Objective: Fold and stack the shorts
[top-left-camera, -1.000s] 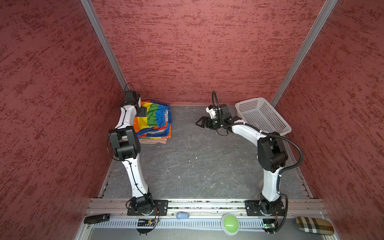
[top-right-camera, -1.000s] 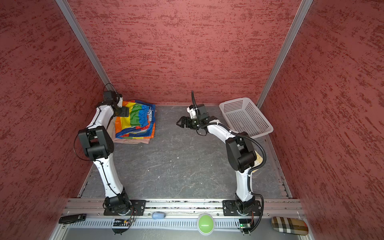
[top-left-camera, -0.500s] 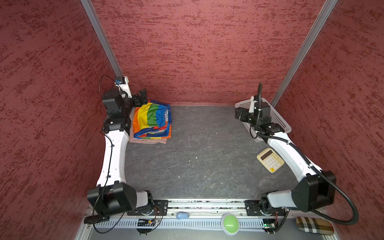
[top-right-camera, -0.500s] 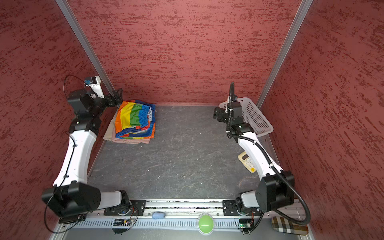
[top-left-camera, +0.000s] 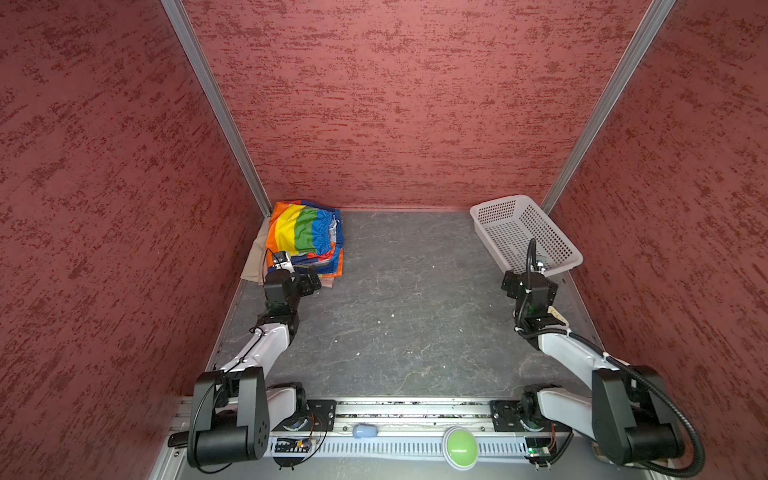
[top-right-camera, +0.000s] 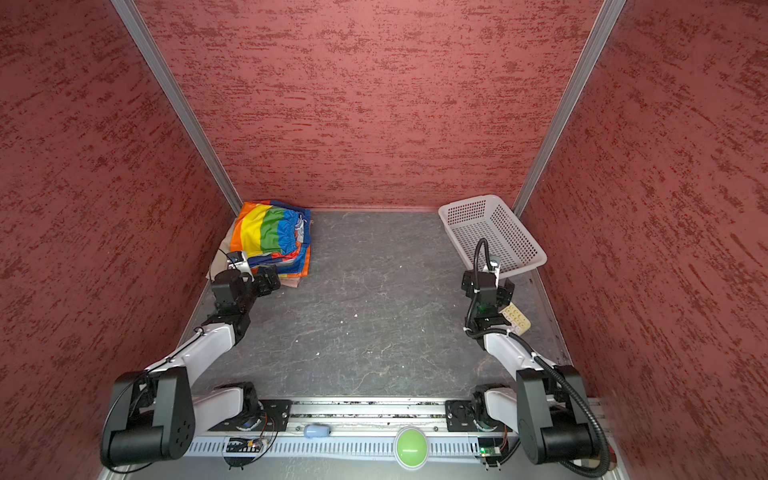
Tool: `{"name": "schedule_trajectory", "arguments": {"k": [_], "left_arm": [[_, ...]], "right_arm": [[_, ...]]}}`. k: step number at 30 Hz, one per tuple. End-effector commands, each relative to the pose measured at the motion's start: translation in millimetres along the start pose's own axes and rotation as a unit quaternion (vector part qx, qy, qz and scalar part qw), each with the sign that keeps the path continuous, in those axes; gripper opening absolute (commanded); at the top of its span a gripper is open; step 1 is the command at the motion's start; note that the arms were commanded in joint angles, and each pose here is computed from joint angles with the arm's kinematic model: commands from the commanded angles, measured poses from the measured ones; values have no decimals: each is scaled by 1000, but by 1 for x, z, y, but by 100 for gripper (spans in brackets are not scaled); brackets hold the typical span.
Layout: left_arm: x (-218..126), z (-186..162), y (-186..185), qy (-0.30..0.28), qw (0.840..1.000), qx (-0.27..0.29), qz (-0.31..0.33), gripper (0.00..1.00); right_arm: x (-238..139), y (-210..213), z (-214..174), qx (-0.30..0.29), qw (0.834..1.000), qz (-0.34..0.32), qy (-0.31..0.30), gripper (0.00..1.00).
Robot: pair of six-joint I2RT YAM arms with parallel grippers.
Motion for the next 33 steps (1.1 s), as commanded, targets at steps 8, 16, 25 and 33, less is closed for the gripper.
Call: {"name": "schedule_trajectory", "arguments": {"k": [8,16,25,33], "left_arm": [[27,4,-25,-68,995,36,-60,99],[34,-6,-45,-74,990,71,-95,99],[35,-7,-48,-69,990,77,-98,99],[35,-8,-48,-69,990,77,-99,99]], "right_arm": [[4,5,26,16,992,28,-123,99],[-22,7,26,16,984,83,-160,99],[-27,20,19,46,973,150,-171,99],[25,18,3,62,986,123,-89,99]]}}
Point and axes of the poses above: each gripper's point midway between its finger pads, its own x axis out along the fingers, its own y axis along the line the jaws close on, z = x × y, the point moved 1 cm from there along -x, back along the fingers, and after that the axes turned 12 degrees about x, right-handed, at the moved point
